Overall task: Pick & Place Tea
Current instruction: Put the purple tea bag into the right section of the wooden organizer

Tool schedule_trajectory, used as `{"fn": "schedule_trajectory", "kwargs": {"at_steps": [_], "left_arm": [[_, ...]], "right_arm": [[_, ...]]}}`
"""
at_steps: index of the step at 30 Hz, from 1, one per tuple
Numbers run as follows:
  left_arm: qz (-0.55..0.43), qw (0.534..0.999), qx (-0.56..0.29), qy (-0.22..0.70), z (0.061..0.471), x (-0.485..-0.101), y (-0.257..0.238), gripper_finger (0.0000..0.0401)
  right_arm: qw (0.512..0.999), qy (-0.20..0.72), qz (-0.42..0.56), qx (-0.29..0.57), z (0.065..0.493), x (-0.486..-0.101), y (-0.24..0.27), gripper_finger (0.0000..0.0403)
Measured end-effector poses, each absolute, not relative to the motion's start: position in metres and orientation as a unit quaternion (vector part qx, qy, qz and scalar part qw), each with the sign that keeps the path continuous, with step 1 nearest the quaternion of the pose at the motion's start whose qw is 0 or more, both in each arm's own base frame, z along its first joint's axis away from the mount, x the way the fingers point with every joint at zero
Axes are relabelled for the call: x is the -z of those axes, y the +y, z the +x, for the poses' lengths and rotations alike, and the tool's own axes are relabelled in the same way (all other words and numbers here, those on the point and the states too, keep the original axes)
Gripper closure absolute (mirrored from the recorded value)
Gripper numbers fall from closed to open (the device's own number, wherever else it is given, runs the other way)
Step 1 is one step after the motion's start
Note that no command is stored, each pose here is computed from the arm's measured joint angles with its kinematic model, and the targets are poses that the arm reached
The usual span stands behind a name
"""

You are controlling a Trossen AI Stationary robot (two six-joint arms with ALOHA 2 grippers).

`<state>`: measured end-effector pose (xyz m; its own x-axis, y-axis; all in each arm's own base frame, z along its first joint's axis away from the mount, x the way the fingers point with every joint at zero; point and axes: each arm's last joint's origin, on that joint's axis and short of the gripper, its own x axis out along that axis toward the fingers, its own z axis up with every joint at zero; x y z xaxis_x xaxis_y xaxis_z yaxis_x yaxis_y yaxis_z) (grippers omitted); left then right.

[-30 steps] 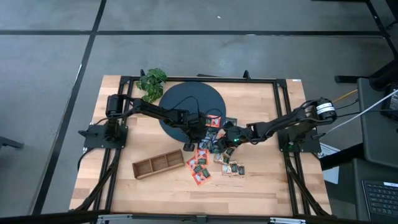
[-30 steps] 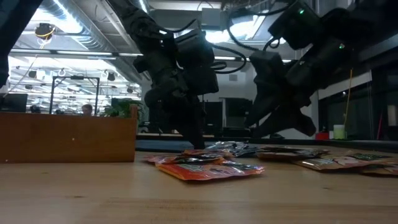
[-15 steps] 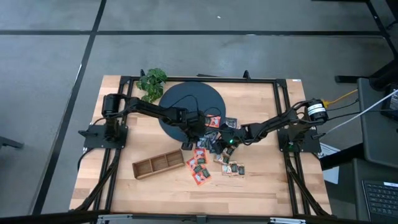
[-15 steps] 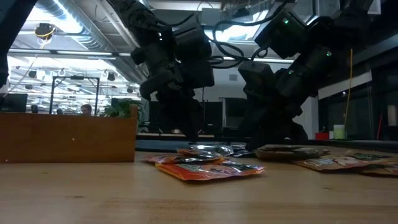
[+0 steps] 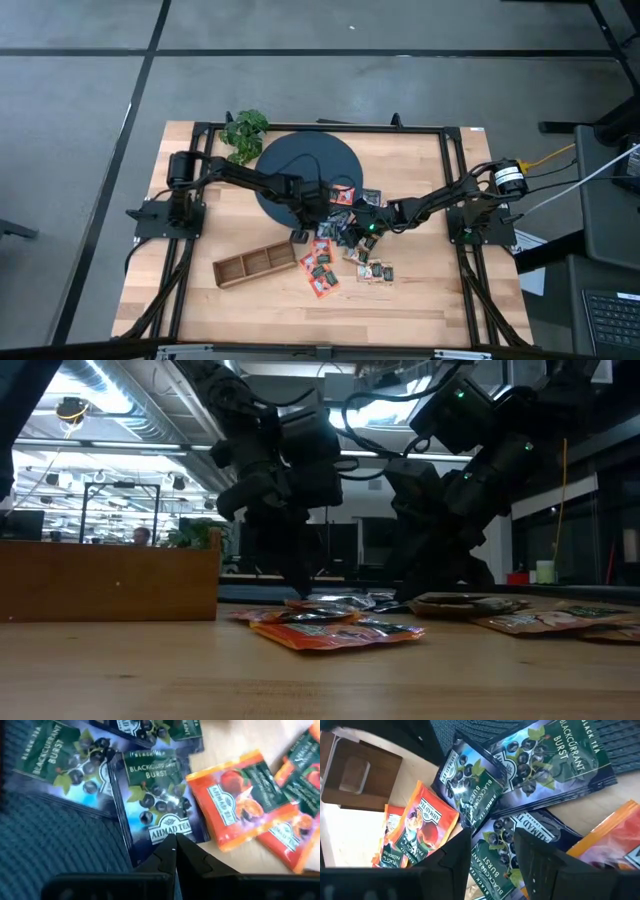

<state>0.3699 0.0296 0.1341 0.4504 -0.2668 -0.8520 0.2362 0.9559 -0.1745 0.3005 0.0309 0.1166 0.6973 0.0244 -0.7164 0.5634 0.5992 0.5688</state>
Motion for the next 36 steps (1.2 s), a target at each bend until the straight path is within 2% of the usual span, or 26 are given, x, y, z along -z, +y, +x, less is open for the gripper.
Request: {"fn": "schedule_trajectory", "kwargs": {"at_steps": [32, 36], "left_arm": [[-0.030, 0.869, 0.130, 0.476, 0.381, -0.122, 0.032, 0.0399], [-0.026, 0.869, 0.132, 0.476, 0.381, -0.122, 0.032, 0.0396]], "right_arm": [[0.821, 0.332, 0.435, 0.160, 0.309, -0.105, 0.032, 0.0251], [0.823, 0.334, 0.431, 0.159, 0.308, -0.104, 0.032, 0.0269]]}}
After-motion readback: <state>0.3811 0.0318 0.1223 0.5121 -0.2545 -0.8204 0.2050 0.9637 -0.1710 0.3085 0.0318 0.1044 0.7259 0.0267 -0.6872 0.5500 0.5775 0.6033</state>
